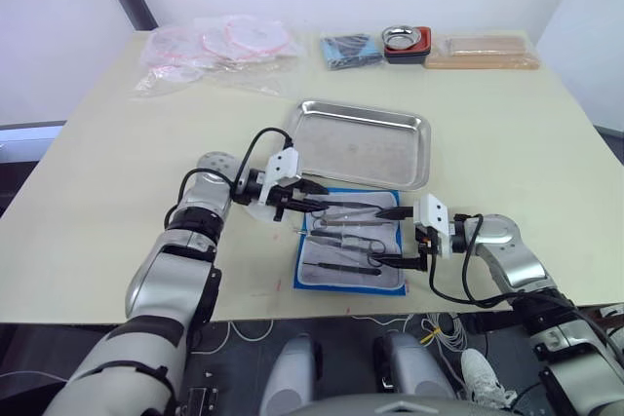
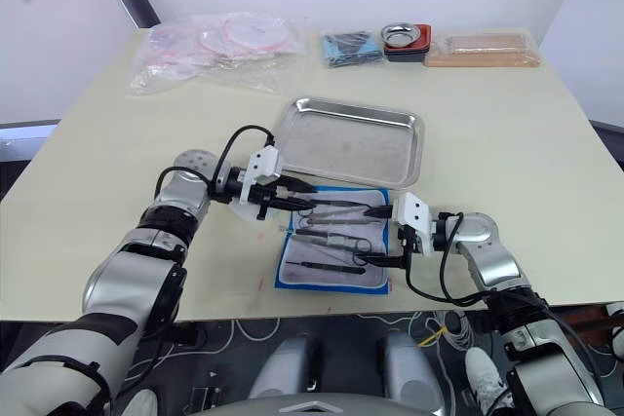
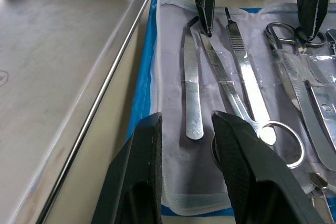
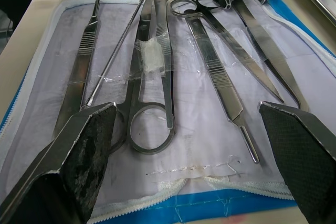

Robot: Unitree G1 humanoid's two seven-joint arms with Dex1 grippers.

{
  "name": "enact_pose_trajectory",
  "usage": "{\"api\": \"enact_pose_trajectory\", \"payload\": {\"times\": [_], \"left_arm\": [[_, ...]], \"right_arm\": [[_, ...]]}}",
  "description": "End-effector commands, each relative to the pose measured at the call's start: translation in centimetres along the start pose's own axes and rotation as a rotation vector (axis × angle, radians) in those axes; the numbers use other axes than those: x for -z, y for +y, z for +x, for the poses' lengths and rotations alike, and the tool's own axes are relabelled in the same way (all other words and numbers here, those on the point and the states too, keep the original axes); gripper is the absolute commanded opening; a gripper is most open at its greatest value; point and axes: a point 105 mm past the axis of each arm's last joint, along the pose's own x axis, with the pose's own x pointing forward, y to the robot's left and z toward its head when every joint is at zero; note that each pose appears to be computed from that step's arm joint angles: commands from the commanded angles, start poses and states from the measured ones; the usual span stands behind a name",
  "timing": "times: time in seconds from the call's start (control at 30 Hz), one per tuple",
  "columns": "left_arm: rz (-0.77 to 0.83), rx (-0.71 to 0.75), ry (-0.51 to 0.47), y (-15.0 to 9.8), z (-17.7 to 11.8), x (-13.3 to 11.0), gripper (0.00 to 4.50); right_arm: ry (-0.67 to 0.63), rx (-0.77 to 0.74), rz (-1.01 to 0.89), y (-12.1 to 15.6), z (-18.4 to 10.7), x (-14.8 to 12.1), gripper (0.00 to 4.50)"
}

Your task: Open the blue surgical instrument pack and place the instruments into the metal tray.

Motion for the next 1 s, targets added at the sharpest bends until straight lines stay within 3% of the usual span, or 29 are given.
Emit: {"api": "enact_pose_trajectory", "payload": {"times": [0.03,0.17,0.33,0.63,1.0], "left_arm": [[-0.023,0.042,0.018,-0.7,0.5,0.8,1.62],[-0.040,0.045,0.031,-0.8,0.6,1.2,1.62],[-0.071,0.043,0.071,-1.1,0.8,2.1,0.04],[-0.077,0.028,0.077,-0.9,1.1,2.1,0.02],[-0.027,0.033,0.045,0.4,0.1,-1.1,0.02]], "right_arm": [[0.135,-0.006,0.085,1.3,0.1,3.9,4.50],[0.135,-0.007,0.081,1.2,0.2,3.8,4.50],[0.136,-0.008,0.074,1.1,0.2,3.7,4.50],[0.142,-0.011,0.074,1.1,0.2,3.7,4.50],[0.203,-0.013,0.091,1.3,-0.1,4.7,4.50]]}}
